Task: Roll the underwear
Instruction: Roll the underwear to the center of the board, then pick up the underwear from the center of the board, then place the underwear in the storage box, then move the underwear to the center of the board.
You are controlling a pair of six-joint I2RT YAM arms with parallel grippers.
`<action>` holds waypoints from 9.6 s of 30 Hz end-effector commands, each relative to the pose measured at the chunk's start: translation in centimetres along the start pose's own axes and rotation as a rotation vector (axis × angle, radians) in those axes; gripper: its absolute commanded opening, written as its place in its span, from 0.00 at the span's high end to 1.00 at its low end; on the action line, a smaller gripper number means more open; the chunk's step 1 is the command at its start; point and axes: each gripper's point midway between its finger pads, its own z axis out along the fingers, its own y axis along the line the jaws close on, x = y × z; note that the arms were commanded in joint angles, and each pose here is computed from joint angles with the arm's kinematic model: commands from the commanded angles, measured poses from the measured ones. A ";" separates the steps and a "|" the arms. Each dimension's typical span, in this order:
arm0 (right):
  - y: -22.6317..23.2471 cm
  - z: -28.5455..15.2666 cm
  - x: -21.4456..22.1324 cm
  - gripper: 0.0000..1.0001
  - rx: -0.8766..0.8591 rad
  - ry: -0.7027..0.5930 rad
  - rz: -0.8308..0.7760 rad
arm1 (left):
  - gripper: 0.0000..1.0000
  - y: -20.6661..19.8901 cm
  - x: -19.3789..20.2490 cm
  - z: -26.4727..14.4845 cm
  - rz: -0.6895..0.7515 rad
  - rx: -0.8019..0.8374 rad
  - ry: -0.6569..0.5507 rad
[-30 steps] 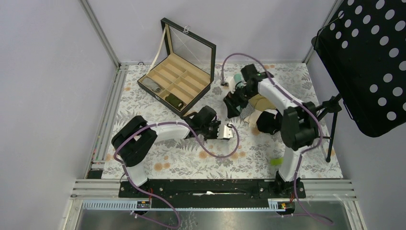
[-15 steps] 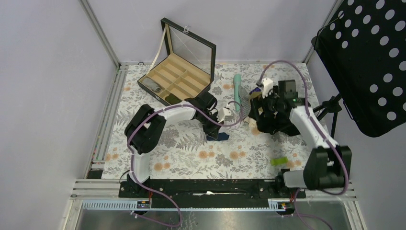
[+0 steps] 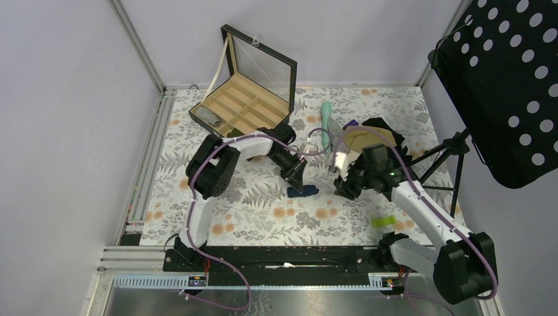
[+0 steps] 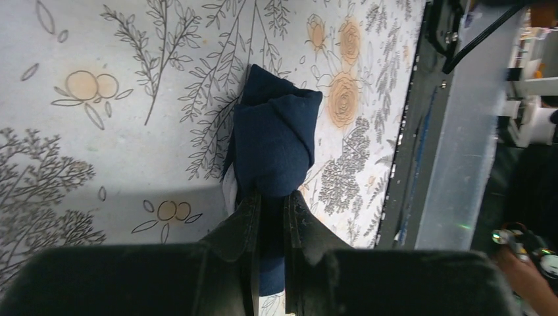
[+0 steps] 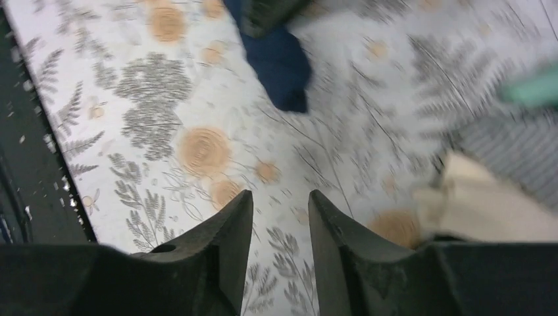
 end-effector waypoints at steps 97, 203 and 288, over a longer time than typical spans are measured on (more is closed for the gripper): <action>2.1 15.1 6.7 0.95 -0.481 0.632 0.147 | 0.35 -2.8 -0.7 -2.4 1.186 -0.585 -0.253; -1.4 -3.0 -1.2 0.00 -0.055 0.213 0.403 | 0.69 23.5 -3.8 -24.5 1.116 -0.529 0.280; -18.0 -6.5 4.8 0.32 0.846 0.195 0.957 | 0.01 2.4 0.0 -24.6 -0.499 -0.664 -0.765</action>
